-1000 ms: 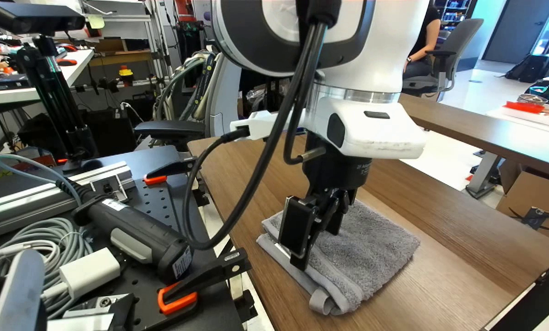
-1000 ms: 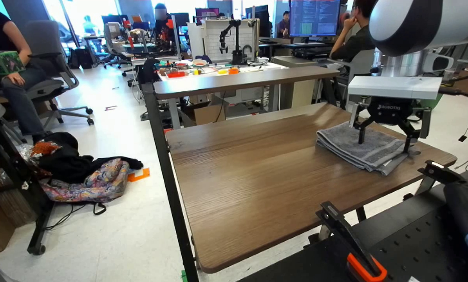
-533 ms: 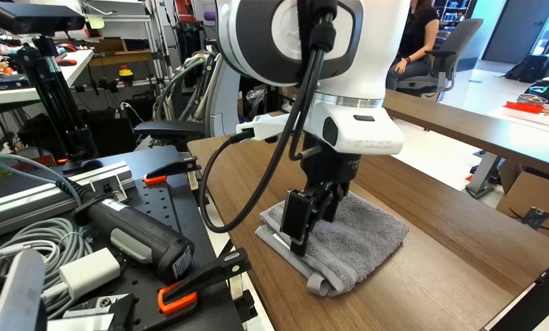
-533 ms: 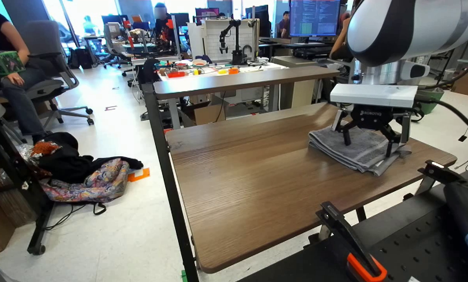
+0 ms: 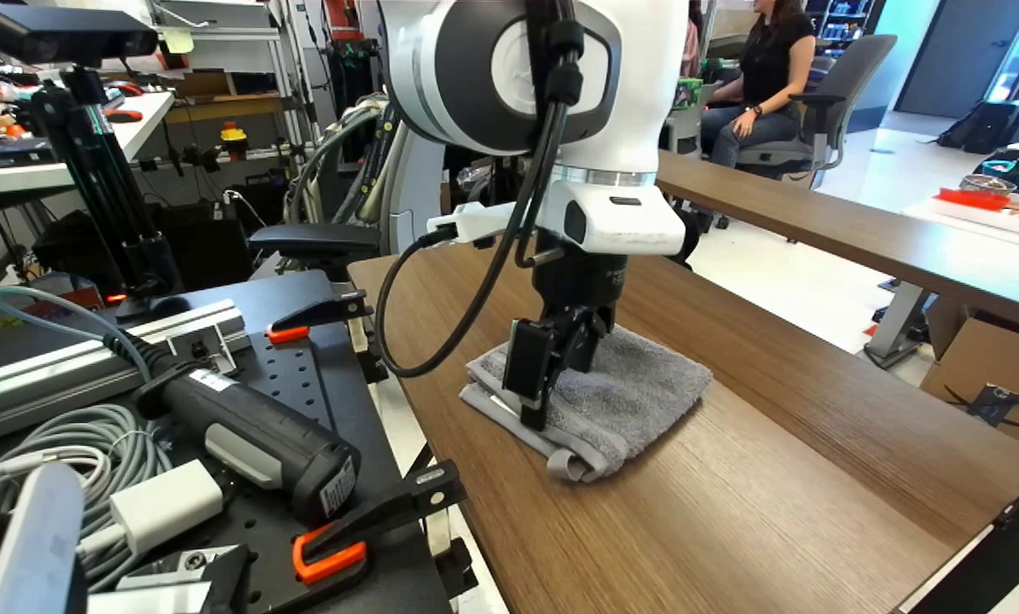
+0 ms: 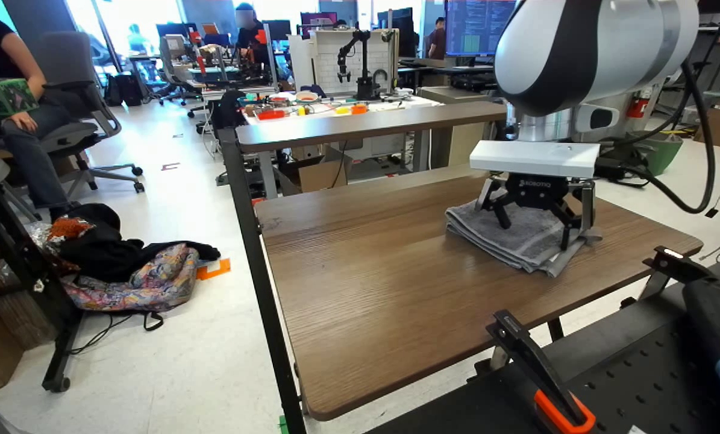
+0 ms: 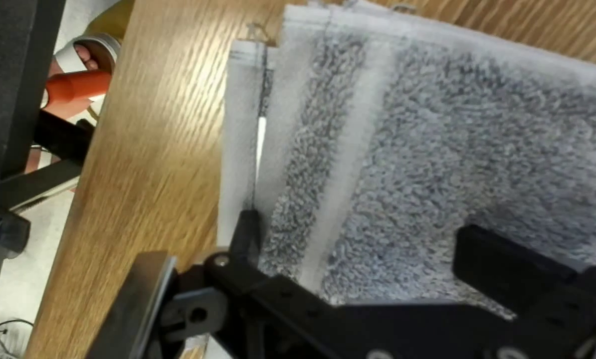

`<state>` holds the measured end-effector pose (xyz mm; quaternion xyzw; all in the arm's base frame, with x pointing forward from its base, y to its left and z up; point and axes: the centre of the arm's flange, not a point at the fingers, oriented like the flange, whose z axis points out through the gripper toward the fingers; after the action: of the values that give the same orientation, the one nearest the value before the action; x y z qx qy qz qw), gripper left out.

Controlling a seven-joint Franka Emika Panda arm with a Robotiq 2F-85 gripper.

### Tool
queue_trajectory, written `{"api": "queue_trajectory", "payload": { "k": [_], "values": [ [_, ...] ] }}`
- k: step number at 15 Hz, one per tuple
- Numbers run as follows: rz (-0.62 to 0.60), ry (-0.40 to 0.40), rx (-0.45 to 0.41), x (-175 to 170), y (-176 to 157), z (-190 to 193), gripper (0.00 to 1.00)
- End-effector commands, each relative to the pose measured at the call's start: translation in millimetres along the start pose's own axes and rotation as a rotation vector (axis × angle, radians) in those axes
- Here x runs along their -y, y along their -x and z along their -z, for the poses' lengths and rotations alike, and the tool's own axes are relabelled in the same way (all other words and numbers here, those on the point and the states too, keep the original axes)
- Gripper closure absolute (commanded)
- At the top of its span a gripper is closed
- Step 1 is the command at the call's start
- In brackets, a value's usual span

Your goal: Move the towel to the left

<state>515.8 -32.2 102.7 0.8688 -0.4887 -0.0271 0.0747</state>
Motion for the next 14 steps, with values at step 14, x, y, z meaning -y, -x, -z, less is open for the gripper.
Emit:
{"api": "queue_trajectory", "payload": {
  "k": [14],
  "values": [
    [0.074, -0.060, 0.002, 111, 135, 21, 0.00]
  ]
}}
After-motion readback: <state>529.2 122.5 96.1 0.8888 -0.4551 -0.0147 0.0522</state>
